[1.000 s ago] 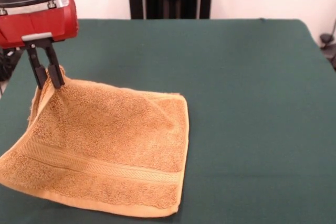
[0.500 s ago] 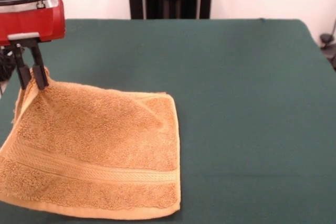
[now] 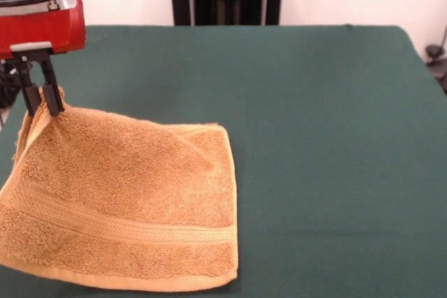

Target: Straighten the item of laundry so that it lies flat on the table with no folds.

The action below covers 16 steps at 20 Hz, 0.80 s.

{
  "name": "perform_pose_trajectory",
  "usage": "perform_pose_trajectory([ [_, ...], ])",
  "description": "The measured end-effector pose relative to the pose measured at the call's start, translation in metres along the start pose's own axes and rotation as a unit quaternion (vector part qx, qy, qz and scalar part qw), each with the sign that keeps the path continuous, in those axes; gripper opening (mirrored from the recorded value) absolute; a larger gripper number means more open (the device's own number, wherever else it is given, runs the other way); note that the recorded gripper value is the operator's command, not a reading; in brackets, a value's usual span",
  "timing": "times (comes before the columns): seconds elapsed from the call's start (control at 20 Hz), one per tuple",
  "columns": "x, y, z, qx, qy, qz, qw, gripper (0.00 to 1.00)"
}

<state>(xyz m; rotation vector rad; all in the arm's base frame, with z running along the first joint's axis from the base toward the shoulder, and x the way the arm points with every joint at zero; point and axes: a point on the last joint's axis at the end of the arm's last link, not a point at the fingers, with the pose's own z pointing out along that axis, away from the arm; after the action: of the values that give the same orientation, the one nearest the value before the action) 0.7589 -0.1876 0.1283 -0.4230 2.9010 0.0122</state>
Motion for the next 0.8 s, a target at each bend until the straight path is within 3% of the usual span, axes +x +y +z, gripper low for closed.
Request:
perform_pose_trajectory([
  [0.8, 0.0005, 0.0009, -0.0003, -0.003, 0.003, 0.000, 1.0000, 0.00],
])
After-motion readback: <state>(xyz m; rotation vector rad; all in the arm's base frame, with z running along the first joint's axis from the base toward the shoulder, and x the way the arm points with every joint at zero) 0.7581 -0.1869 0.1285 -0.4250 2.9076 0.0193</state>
